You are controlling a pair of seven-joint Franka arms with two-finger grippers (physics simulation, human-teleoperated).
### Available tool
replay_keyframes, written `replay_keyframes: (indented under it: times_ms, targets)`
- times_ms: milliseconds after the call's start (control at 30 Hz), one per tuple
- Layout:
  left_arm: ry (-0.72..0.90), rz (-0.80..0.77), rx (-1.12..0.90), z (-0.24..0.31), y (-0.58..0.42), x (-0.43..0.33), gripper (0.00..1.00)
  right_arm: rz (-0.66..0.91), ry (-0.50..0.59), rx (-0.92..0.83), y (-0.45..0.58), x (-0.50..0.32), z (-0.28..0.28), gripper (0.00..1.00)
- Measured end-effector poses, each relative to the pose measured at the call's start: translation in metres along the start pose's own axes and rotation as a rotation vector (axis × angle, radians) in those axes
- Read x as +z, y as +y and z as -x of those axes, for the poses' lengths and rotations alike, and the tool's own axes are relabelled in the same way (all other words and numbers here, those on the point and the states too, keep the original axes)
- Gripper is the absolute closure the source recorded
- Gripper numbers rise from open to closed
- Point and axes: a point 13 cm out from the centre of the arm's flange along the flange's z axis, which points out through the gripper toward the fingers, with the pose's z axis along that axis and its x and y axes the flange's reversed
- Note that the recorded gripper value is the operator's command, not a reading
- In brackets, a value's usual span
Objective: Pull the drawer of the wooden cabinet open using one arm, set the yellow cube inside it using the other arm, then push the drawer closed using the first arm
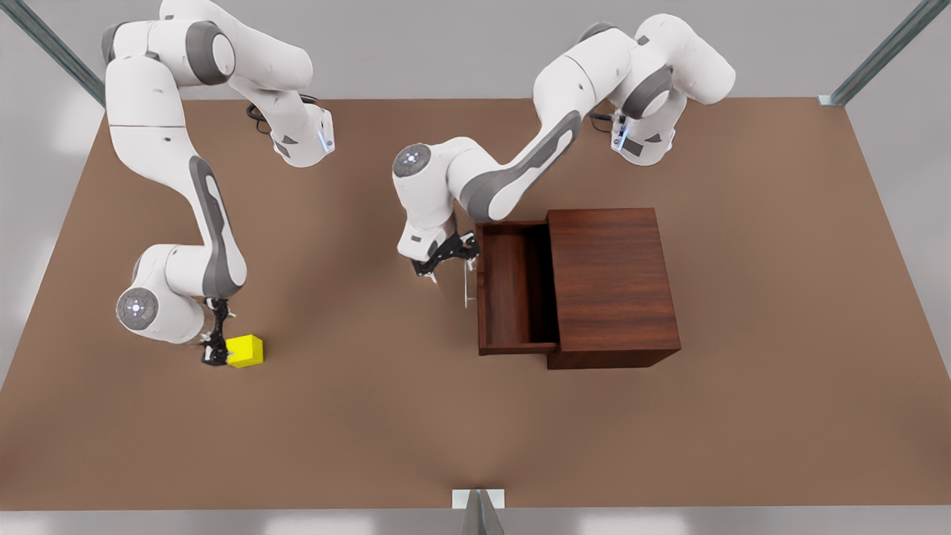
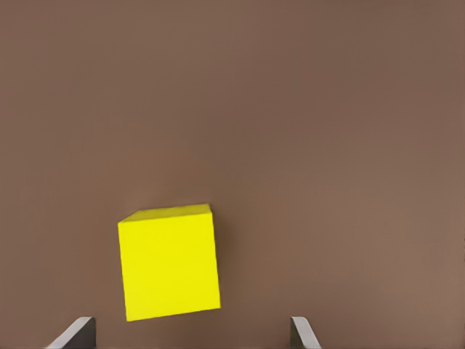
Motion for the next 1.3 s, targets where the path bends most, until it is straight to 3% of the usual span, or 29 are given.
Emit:
replay_keyframes:
  times_ms: [100, 167, 233, 300, 367, 500, 567, 833, 1300]
  targets:
    - [0.037, 0.016, -0.097, 0.056, 0.058, -0.067, 0.0, 0.016, -0.001, 0.001, -0.011, 0.016, -0.001, 0.0]
    - [0.126, 0.06, -0.28, 0.174, 0.18, -0.085, 0.0, 0.038, -0.002, 0.0, -0.011, 0.024, -0.002, 0.0]
    - [0.281, 0.126, -0.452, 0.257, 0.336, -0.052, 0.0, 0.062, -0.004, -0.003, -0.006, 0.029, -0.004, 0.0]
    - [0.416, 0.184, -0.48, 0.227, 0.444, -0.012, 0.0, 0.086, -0.008, -0.006, 0.002, 0.033, -0.003, 0.0]
    - [0.45, 0.147, -0.437, 0.206, 0.472, 0.013, 0.0, 0.113, -0.013, -0.01, 0.011, 0.03, -0.003, 0.0]
    - [0.386, -0.073, -0.358, 0.273, 0.458, -0.009, 0.0, 0.133, -0.016, -0.027, 0.023, 0.037, -0.008, 0.0]
    - [0.343, -0.085, -0.317, 0.297, 0.487, -0.017, 0.0, 0.13, -0.025, -0.037, 0.024, 0.044, -0.007, 0.0]
    - [0.313, -0.032, 0.026, 0.287, 0.477, -0.017, 0.0, 0.116, -0.064, -0.079, 0.022, 0.061, 0.002, 0.0]
    - [0.305, -0.052, 0.286, 0.288, 0.48, -0.014, 0.0, 0.096, -0.095, -0.123, 0.032, 0.095, 0.011, 0.0]
